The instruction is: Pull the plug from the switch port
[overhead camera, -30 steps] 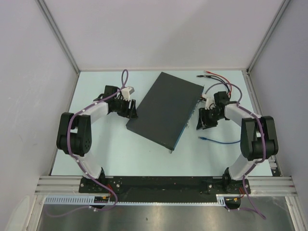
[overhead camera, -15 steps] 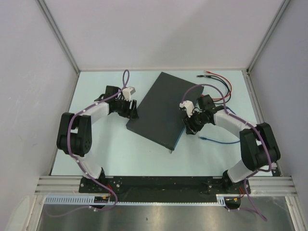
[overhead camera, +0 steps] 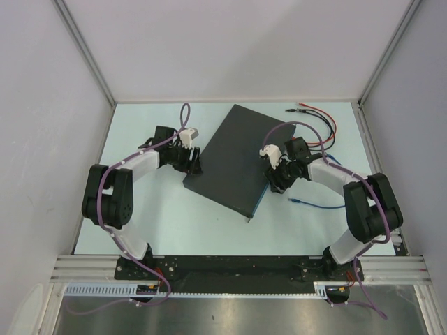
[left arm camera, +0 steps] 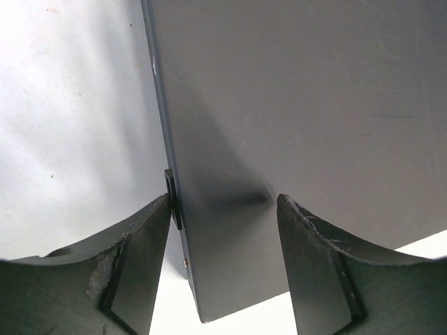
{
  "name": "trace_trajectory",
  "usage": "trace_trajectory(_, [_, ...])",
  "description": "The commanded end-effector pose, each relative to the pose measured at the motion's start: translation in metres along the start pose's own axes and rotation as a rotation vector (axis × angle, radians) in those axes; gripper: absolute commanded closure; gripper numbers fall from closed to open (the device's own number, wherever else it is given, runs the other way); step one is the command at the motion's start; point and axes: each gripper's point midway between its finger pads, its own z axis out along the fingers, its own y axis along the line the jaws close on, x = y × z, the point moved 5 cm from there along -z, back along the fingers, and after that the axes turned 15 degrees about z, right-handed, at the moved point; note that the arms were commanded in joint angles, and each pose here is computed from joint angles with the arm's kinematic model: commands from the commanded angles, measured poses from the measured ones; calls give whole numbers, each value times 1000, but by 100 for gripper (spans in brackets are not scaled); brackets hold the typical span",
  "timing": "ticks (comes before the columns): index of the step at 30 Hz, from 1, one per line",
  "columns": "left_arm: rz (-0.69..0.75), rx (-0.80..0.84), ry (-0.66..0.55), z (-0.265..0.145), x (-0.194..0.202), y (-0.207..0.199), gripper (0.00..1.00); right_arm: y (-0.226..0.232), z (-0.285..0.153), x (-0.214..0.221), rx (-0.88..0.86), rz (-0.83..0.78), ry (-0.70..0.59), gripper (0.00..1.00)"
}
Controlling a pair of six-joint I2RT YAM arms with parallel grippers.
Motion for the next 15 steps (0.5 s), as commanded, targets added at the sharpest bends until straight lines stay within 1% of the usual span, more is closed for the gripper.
trace_trajectory(1, [70,-17,-62,-8,-18,-3,32,0,7,-15,-26,-27,-54,41])
trace_trajectory(5, [73,-19,-63,-9,-18,-3,32,3,10,-16,-50,-13,-55,44])
trace_trajectory(15, [89,-17,-60,-7,-18,-7,32,2,17,-20,-62,-13,-71,57])
